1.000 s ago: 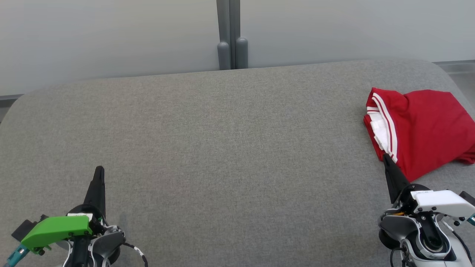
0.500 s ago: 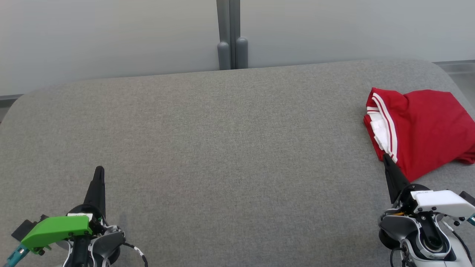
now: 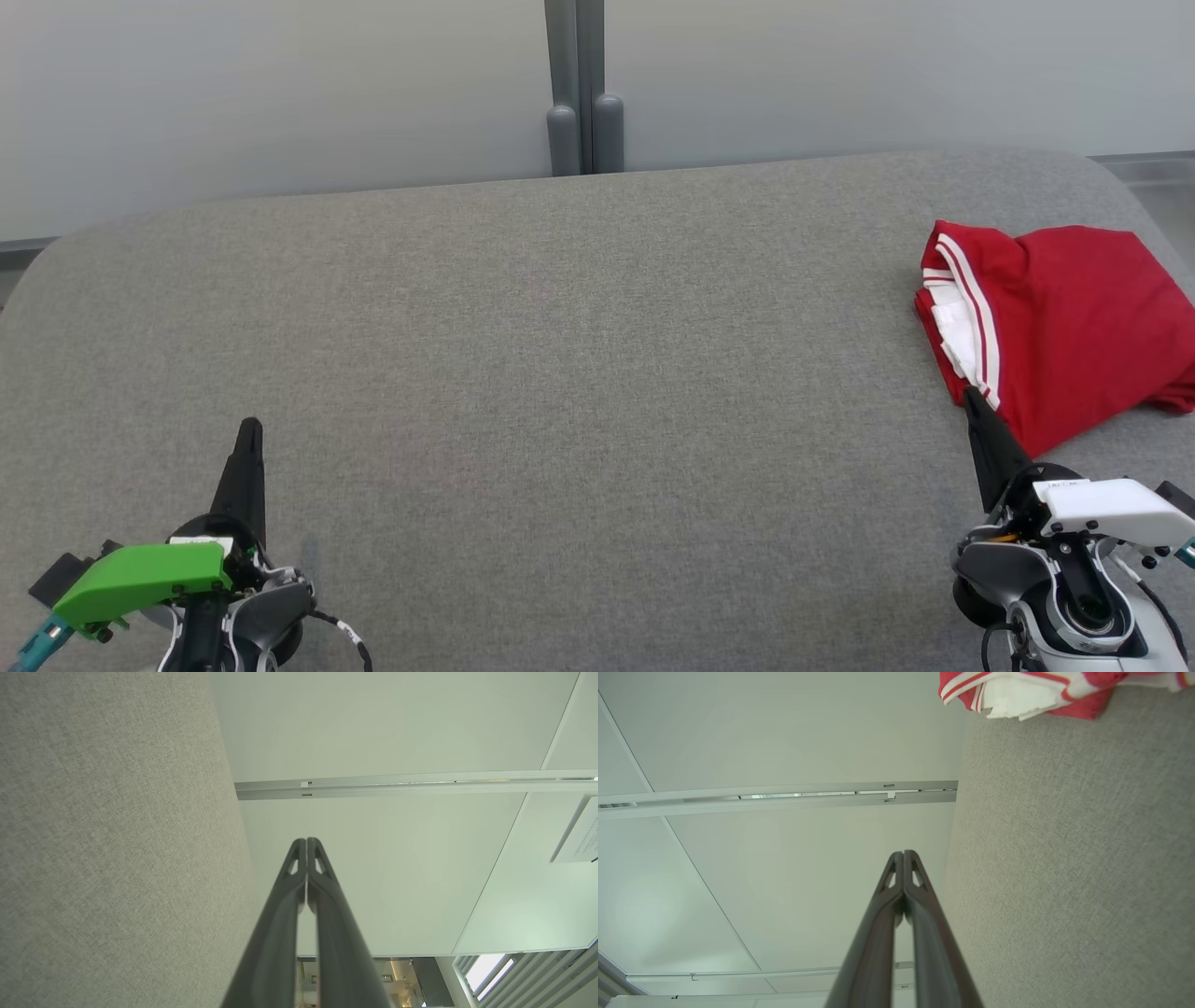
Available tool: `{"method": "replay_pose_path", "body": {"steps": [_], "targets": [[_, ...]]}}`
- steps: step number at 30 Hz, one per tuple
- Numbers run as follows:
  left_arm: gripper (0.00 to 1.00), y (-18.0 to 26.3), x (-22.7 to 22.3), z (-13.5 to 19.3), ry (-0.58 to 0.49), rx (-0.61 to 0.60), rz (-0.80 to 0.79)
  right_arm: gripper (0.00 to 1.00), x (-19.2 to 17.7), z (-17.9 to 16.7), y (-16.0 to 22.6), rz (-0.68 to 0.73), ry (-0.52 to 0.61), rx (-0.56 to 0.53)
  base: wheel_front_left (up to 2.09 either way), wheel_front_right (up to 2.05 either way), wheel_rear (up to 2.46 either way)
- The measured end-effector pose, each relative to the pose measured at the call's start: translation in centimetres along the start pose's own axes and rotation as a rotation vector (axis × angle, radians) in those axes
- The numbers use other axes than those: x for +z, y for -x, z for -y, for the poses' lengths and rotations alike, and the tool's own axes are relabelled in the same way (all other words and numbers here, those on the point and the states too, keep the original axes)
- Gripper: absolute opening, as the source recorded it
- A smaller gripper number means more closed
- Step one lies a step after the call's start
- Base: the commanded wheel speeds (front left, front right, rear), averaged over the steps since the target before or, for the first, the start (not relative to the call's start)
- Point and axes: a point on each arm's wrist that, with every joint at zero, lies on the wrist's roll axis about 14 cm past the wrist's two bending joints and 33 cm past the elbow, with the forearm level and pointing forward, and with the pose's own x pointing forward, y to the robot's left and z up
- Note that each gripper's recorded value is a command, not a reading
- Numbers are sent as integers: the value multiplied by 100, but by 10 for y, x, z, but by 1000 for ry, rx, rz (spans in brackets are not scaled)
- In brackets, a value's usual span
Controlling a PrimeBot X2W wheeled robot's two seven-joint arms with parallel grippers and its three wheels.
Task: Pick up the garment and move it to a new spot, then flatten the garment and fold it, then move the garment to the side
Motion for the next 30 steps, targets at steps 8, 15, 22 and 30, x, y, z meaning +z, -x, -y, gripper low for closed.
{"method": "replay_pose_path", "body": {"steps": [8,15,22,30], "targets": [[0,0,0,0,0,0,0,0,0,0,0,0,0,0,0,0,0],[0,0,0,0,0,0,0,0,0,0,0,0,0,0,0,0,0],[0,0,0,0,0,0,0,0,0,0,0,0,0,0,0,0,0],[0,0,0,0,0,0,0,0,0,0,0,0,0,0,0,0,0]]}}
